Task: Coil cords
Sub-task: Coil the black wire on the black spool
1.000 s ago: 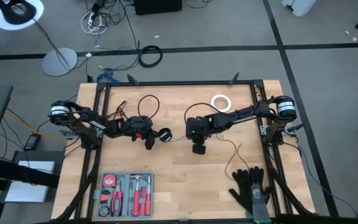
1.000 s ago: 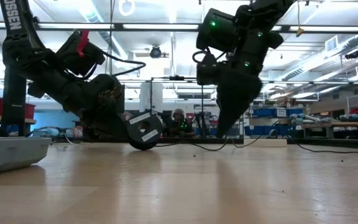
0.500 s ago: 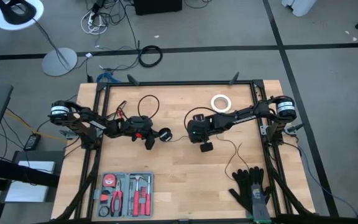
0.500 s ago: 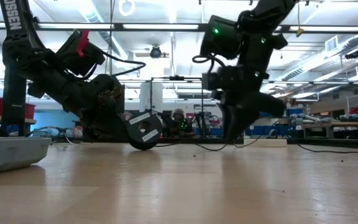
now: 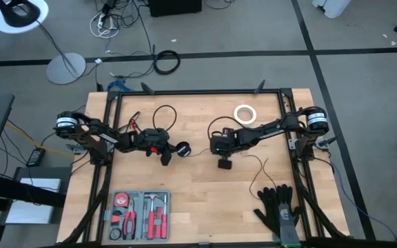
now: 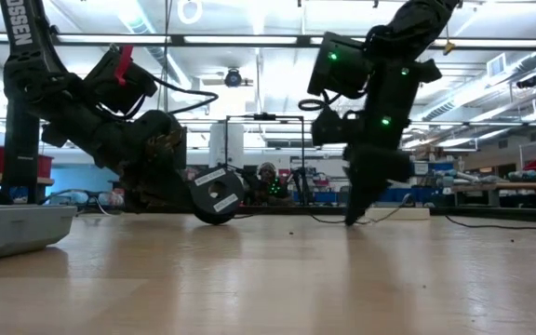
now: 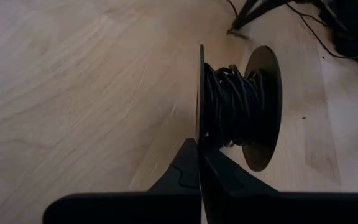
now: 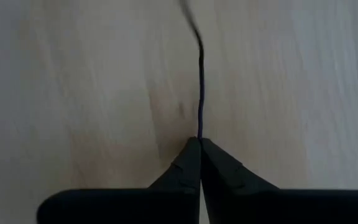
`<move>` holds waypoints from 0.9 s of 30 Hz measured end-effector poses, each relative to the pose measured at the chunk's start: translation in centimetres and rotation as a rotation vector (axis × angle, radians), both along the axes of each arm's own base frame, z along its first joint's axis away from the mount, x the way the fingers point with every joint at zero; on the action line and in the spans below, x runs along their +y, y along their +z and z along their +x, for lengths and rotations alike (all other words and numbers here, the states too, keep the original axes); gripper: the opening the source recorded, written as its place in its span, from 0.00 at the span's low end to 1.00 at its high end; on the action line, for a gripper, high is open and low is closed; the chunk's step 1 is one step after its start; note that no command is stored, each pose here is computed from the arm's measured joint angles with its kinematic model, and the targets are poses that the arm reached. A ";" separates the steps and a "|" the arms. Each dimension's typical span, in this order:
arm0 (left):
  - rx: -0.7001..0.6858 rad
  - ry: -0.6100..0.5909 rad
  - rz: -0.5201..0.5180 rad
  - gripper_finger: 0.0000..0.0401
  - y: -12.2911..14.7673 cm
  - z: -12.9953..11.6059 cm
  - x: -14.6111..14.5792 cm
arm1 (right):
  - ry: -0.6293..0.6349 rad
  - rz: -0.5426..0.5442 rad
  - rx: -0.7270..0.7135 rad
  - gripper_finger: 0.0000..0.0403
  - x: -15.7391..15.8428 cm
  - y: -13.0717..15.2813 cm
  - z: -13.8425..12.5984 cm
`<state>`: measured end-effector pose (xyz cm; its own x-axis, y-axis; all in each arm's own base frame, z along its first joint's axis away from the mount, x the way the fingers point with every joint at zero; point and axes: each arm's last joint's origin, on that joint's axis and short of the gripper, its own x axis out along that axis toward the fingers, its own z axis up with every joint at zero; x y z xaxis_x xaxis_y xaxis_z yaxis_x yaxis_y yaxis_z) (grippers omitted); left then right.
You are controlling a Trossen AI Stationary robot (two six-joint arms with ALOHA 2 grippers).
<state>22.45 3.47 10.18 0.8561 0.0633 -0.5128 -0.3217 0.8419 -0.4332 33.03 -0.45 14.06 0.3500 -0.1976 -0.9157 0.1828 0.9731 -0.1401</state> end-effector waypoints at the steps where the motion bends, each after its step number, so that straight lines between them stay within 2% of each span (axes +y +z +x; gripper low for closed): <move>1: 0.000 -0.003 -0.002 0.00 0.0 0.0 0.0 | -0.027 0.018 -0.041 0.01 0.1 0.2 0.5; 4: -0.001 -0.014 -0.008 0.00 0.0 0.0 -0.1 | -0.106 0.065 -0.152 0.00 0.2 1.0 1.4; 9: -0.004 -0.027 -0.016 0.00 0.0 0.0 -0.1 | -0.169 0.123 -0.364 0.00 0.4 2.1 3.0; 13: -0.010 -0.029 -0.016 0.00 0.1 0.0 -0.1 | -0.209 0.186 -0.425 0.00 0.3 2.5 3.4; 17: -0.059 -0.030 -0.007 0.00 0.5 0.3 -0.1 | -0.155 0.263 -0.381 0.00 0.4 2.3 3.3; 21: -0.155 -0.044 0.008 0.00 1.3 0.6 -0.1 | -0.157 0.268 -0.270 0.00 0.5 1.6 2.4; 24: -0.206 -0.083 -0.001 0.00 1.8 0.8 -0.1 | -0.213 0.204 -0.203 0.00 0.2 1.2 1.8; 27: -0.196 -0.111 -0.016 0.00 1.7 0.8 -0.3 | -0.262 0.141 -0.164 0.00 -0.3 1.1 1.3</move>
